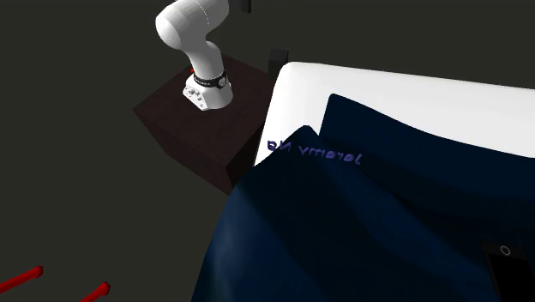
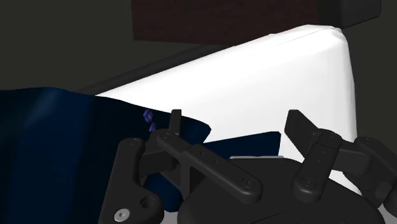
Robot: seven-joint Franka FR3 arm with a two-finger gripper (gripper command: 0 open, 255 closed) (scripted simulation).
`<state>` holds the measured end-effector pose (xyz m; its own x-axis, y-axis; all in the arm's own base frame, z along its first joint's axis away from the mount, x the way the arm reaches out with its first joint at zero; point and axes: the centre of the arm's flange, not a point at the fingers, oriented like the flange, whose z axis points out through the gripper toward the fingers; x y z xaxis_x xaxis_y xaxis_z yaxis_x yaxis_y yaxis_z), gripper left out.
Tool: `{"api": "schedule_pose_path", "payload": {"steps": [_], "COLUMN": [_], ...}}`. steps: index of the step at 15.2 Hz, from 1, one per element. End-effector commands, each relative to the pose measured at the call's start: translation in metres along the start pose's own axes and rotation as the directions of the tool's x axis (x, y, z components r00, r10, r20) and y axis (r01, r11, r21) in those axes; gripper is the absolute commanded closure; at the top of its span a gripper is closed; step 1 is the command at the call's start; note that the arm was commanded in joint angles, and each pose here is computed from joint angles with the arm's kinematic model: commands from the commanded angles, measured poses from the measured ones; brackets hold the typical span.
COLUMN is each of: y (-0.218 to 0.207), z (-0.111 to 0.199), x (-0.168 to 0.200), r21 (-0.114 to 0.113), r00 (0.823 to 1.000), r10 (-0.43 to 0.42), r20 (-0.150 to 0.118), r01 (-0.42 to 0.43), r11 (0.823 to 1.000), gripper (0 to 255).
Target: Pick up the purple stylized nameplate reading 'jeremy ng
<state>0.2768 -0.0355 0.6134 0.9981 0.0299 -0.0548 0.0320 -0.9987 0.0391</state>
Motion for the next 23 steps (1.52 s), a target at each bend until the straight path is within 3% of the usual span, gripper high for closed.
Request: {"api": "schedule_pose_path", "payload": {"steps": [1,12,23], "y": [0.0,0.056,0.096], "z": [0.0,0.103,0.202], "x": [0.0,0.078,0.171], "r21": [0.0,0.022,0.034], "r00": [1.0,0.987,0.948], "r10": [0.0,-0.145,-0.284], "r20": [0.0,-0.07,-0.142], "r01": [0.0,0.147,0.291], "r11": [1.0,0.989,0.956], "gripper": [0,0,0]}}
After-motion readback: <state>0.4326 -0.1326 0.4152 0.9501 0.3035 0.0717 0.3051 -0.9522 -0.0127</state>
